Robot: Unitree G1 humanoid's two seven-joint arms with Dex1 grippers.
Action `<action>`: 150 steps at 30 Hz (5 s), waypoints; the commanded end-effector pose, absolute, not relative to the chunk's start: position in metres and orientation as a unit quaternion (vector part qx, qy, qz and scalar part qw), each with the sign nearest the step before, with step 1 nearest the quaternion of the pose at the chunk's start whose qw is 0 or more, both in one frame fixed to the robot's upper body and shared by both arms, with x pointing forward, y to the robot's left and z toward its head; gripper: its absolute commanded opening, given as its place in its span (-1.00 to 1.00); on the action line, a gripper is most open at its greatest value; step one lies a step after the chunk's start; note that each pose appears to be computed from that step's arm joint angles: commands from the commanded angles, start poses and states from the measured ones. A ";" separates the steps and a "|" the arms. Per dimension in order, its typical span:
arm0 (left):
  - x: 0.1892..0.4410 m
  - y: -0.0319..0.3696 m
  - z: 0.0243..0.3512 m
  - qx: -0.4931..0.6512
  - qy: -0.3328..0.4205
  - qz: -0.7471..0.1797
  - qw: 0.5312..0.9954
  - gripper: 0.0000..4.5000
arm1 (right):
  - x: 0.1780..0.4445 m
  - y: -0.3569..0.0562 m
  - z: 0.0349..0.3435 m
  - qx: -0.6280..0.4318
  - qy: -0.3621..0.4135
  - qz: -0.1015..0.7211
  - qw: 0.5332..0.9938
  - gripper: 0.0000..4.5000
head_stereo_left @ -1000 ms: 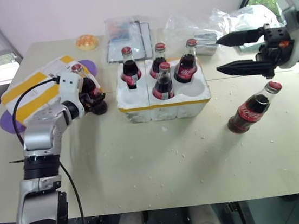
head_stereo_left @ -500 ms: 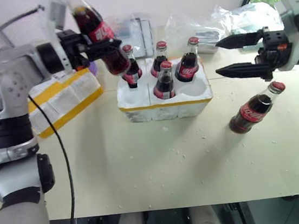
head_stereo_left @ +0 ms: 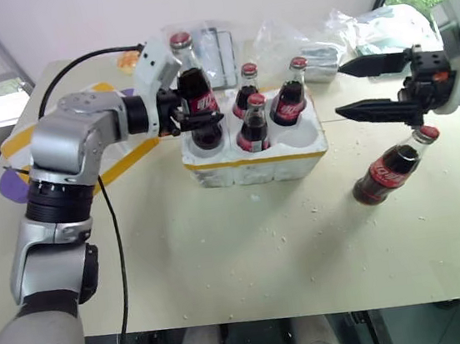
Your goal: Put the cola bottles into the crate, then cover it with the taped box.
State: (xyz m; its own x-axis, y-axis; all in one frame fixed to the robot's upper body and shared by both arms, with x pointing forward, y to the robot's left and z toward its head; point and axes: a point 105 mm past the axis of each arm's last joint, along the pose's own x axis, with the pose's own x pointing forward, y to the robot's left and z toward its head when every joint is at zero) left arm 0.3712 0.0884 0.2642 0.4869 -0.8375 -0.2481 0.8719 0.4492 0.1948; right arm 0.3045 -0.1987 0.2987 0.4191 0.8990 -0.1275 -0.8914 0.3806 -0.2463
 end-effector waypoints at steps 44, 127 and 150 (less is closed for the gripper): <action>0.293 0.119 0.338 0.037 -0.033 -0.637 0.770 0.97 | 0.294 -0.241 0.344 -0.164 -0.095 0.436 0.880 1.00; 0.299 0.071 0.275 0.122 0.011 -0.666 0.736 1.00 | 0.342 -0.191 0.305 0.000 -0.156 0.383 0.910 0.26; 0.299 0.089 0.279 0.124 0.005 -0.619 0.776 1.00 | 0.368 -0.141 0.241 -0.066 -0.049 0.463 0.882 0.26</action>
